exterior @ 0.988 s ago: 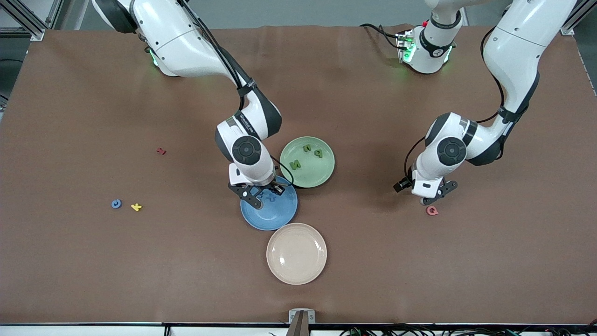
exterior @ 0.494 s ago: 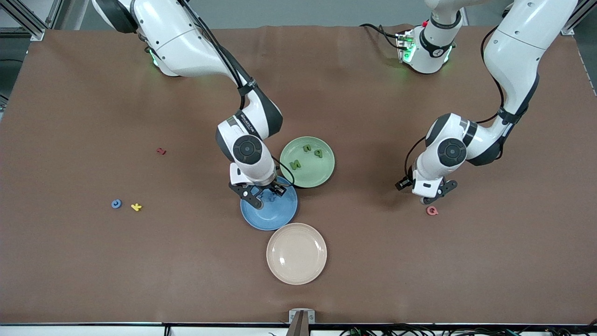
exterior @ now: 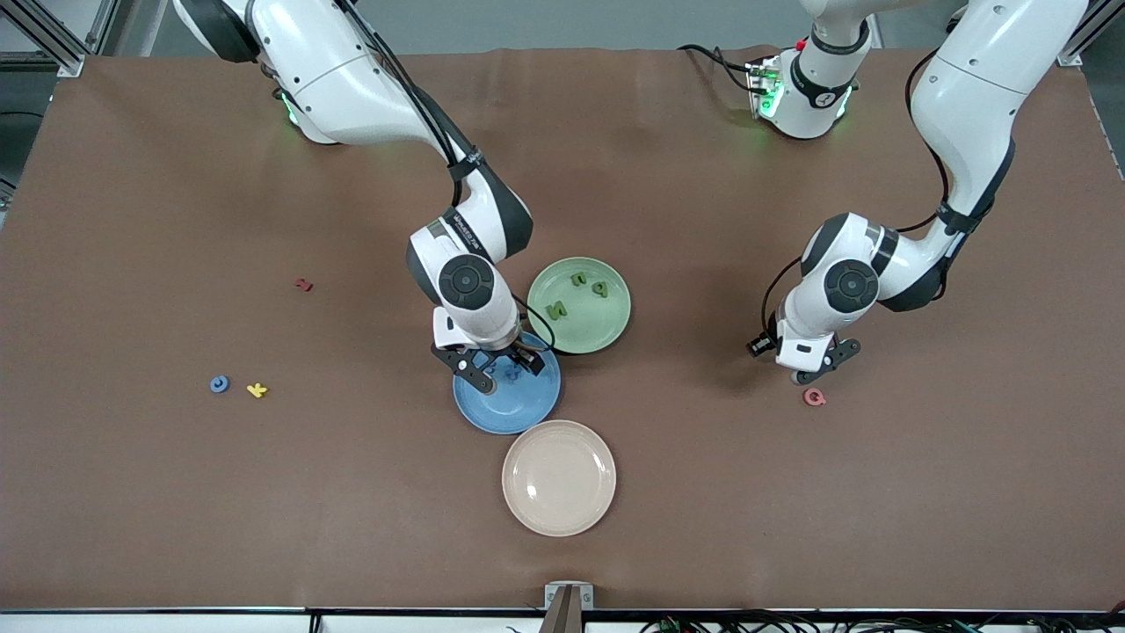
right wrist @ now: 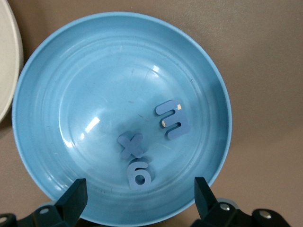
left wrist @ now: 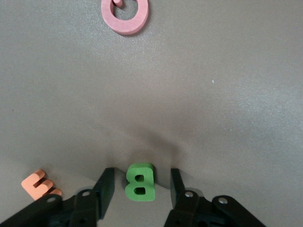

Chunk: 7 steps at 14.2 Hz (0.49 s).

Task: Sort letters by color into matching plates
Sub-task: 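Grasp green B with the left gripper while the right gripper releases 6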

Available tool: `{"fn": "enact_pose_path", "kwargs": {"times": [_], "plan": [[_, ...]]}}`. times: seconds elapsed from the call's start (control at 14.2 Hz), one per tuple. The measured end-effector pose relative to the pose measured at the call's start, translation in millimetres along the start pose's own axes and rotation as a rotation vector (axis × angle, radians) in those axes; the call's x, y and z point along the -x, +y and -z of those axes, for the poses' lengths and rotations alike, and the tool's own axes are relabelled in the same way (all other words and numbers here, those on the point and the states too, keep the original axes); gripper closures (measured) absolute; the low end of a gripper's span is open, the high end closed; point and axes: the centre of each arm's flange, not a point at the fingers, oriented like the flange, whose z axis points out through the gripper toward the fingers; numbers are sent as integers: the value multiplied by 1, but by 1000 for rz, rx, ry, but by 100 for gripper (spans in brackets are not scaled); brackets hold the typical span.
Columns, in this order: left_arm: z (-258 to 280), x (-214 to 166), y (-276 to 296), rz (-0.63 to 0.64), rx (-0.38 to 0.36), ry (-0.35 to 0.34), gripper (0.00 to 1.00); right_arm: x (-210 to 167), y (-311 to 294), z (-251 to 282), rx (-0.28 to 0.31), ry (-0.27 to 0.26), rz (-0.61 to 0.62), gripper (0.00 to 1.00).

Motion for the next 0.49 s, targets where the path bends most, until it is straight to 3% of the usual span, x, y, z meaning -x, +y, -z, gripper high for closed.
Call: {"fn": "enact_pose_path", "kwargs": {"times": [0.07, 0.21, 0.28, 0.49], "plan": [[1, 0, 1, -2, 5, 2, 57, 0, 0, 0, 0, 0, 0, 0], [1, 1, 2, -3, 9, 4, 61, 0, 0, 0, 0, 0, 0, 0], [2, 1, 3, -4, 11, 5, 73, 0, 0, 0, 0, 0, 0, 0], [2, 1, 3, -4, 11, 5, 72, 0, 0, 0, 0, 0, 0, 0]]}}
